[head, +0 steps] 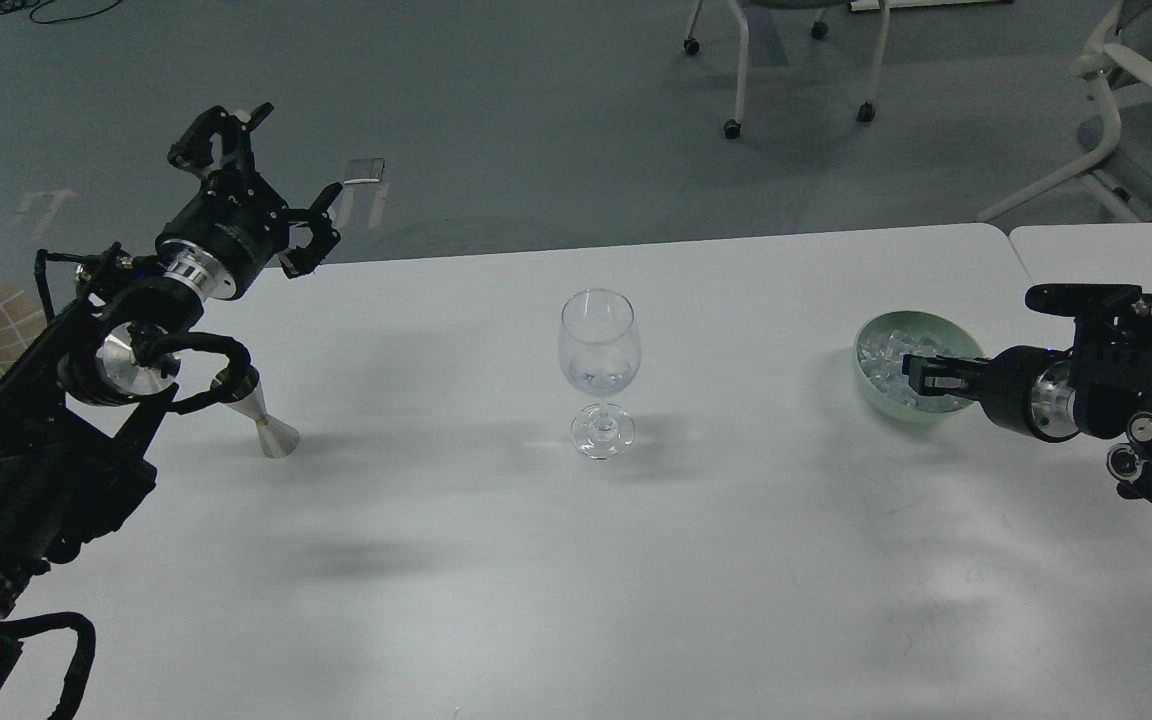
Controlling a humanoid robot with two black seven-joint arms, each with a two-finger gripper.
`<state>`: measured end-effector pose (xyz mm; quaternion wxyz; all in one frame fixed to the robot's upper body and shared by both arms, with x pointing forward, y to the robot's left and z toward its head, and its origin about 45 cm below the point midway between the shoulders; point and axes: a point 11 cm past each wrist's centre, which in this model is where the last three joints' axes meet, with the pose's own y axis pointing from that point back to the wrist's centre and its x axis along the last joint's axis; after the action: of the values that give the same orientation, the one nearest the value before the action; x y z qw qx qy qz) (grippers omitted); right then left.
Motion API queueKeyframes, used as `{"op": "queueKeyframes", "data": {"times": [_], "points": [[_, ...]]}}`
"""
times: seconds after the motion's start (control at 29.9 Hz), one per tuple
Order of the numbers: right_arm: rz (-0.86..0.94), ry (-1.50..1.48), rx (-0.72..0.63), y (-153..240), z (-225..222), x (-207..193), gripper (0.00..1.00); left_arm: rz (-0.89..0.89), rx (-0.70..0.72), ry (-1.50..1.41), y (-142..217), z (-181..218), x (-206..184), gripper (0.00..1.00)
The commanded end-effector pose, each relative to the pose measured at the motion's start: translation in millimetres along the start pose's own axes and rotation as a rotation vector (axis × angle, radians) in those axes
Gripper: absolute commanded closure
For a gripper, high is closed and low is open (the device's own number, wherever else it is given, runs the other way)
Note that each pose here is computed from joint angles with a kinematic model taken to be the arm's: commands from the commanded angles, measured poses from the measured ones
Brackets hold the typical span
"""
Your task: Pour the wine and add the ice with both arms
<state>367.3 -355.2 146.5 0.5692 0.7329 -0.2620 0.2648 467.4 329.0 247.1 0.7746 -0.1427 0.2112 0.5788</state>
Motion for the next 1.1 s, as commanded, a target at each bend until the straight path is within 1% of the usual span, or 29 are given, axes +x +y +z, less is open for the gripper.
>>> {"op": "queueKeyframes", "data": {"times": [0.0,0.13,0.23,0.47,0.64,0.77,0.9,0.94,1.07], "points": [[0.005,-0.001,0.006,0.3,-2.6,2.2,1.0,0.001,-0.003,-0.002,0.0,1.3,0.4,0.03],[0.028,0.015,0.021,6.4,-8.1,13.6,1.0,0.0,-0.002,0.0,0.0,0.2,-0.1,0.03],[0.058,0.045,0.012,23.8,-1.1,30.9,1.0,0.0,-0.002,0.0,0.0,0.2,-0.1,0.03],[0.151,0.124,0.057,74.0,-17.4,96.4,1.0,-0.002,-0.001,0.002,-0.5,-0.8,-1.1,0.03],[0.202,0.222,0.139,96.7,-60.8,137.9,1.0,-0.008,0.002,0.009,-2.0,-4.0,-3.9,0.03],[0.239,0.276,0.182,107.5,-86.8,157.7,1.0,-0.006,0.002,0.009,-1.9,-4.1,-3.4,0.03],[0.225,0.32,0.245,104.3,-118.4,162.1,1.0,-0.007,0.0,0.01,-2.3,-3.5,-3.9,0.03],[0.218,0.334,0.277,101.2,-133.3,162.2,1.0,-0.009,0.0,0.01,-2.4,-3.4,-4.4,0.03],[0.235,0.387,0.314,99.0,-157.8,166.8,1.0,-0.008,0.001,0.009,-2.1,-3.0,-3.9,0.03]]}}
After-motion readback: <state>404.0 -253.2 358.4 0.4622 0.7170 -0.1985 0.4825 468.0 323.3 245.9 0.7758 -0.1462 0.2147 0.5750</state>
